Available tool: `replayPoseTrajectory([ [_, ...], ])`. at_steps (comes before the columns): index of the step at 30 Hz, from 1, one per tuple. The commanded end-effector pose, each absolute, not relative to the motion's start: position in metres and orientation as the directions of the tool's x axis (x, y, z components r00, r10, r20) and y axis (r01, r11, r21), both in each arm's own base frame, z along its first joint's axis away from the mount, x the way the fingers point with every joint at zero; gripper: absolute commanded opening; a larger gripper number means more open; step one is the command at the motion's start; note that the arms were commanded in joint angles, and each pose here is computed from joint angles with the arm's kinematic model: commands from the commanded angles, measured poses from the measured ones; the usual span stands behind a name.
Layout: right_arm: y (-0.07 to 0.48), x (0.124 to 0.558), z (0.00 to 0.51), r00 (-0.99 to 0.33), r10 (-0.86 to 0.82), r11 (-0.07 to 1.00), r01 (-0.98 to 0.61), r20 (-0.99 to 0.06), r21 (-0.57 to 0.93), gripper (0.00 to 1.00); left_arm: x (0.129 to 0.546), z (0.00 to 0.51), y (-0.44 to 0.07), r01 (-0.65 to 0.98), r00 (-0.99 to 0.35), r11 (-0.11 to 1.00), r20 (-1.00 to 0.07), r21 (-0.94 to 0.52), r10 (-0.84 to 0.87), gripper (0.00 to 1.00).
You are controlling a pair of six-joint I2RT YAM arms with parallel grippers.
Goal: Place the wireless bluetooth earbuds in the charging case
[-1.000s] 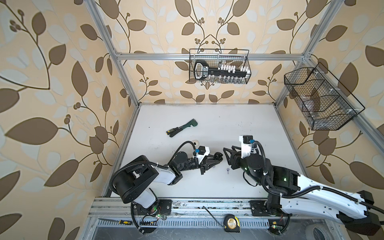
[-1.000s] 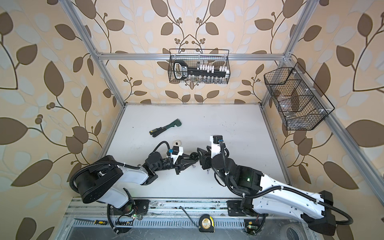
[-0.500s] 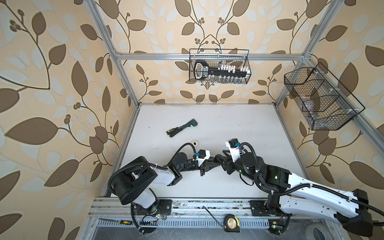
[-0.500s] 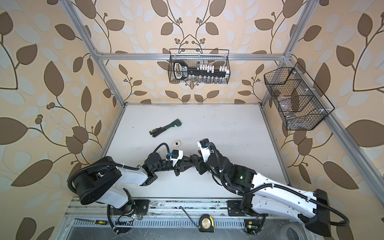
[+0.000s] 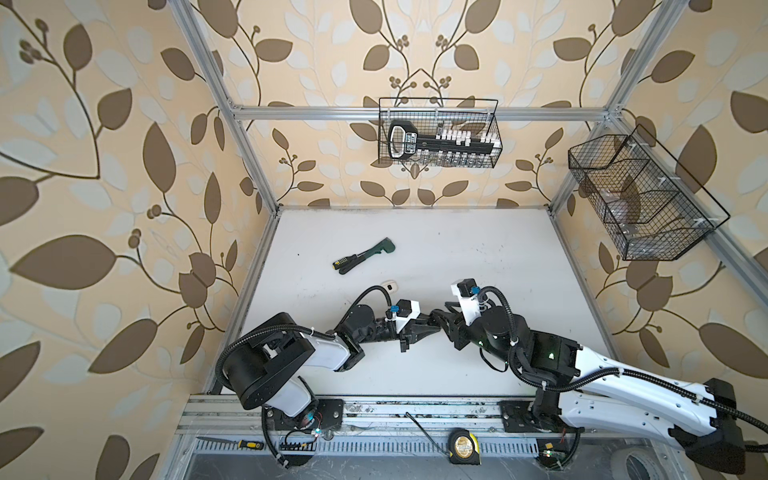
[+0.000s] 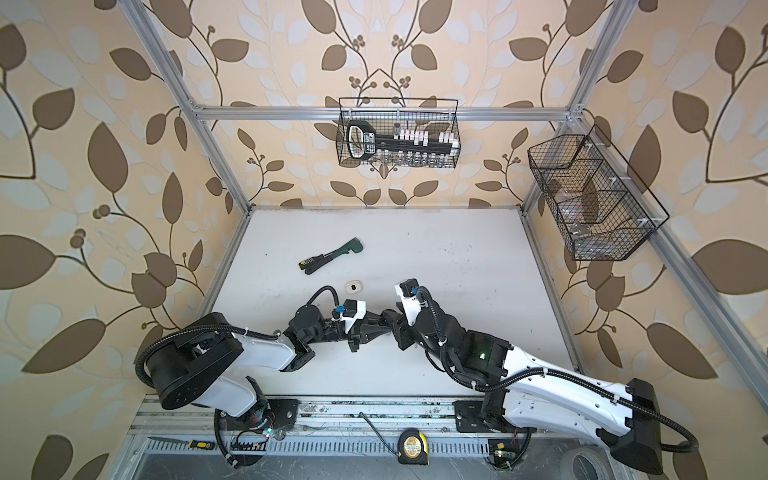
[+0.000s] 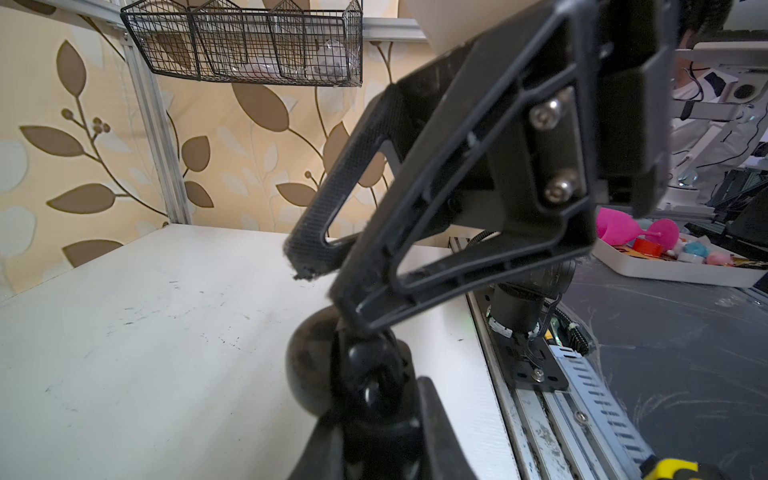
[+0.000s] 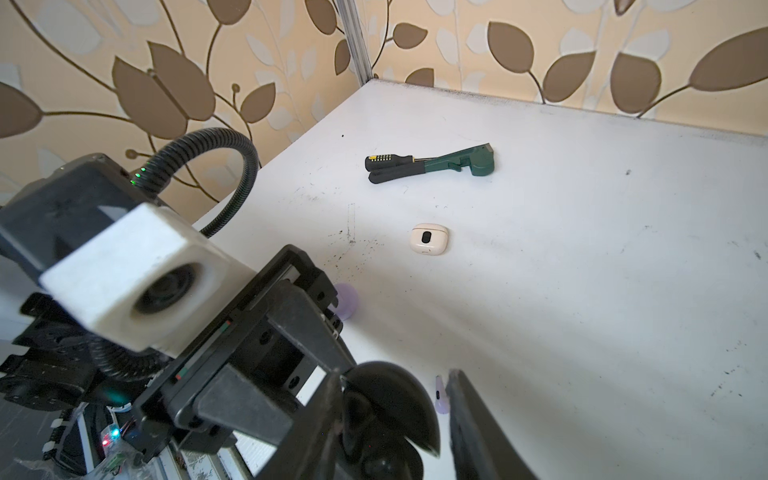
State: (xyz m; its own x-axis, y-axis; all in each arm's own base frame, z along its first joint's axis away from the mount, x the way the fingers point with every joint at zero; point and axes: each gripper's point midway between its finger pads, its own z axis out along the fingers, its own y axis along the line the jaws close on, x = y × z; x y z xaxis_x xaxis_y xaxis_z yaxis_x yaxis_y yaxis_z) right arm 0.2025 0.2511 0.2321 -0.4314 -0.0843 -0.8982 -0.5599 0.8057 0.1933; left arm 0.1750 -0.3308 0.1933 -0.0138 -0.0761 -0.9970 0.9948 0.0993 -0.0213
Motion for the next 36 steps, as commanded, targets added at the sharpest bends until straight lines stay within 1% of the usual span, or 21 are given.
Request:
replayPoseTrajectory([
  [1, 0.244, 0.206, 0.221, -0.443, -0.102, 0.830, -0.531, -0.891, 0.169, 0.42, 0.162, 0.216, -0.329, 0.996, 0.075, 0.063, -0.987, 0.066, -0.141, 0.00],
  [10, 0.239, 0.205, 0.216, -0.451, -0.100, 0.838, -0.518, -0.887, 0.169, 0.40, 0.158, 0.218, -0.327, 0.995, 0.090, 0.053, -0.985, 0.083, -0.145, 0.00],
  [17, 0.244, 0.200, 0.208, -0.466, -0.126, 0.823, -0.542, -0.876, 0.170, 0.38, 0.158, 0.217, -0.328, 0.995, 0.089, 0.050, -0.986, 0.083, -0.143, 0.00],
  [21, 0.248, 0.195, 0.221, -0.445, -0.117, 0.803, -0.568, -0.888, 0.179, 0.39, 0.158, 0.217, -0.328, 0.995, 0.089, 0.050, -0.986, 0.082, -0.142, 0.00],
  [26, 0.243, 0.194, 0.238, -0.434, -0.081, 0.806, -0.558, -0.898, 0.197, 0.43, 0.158, 0.217, -0.328, 0.995, 0.089, 0.049, -0.986, 0.082, -0.143, 0.00],
  [36, 0.231, 0.193, 0.226, -0.455, -0.084, 0.829, -0.525, -0.886, 0.191, 0.42, 0.158, 0.219, -0.328, 0.995, 0.092, 0.049, -0.985, 0.085, -0.146, 0.00],
])
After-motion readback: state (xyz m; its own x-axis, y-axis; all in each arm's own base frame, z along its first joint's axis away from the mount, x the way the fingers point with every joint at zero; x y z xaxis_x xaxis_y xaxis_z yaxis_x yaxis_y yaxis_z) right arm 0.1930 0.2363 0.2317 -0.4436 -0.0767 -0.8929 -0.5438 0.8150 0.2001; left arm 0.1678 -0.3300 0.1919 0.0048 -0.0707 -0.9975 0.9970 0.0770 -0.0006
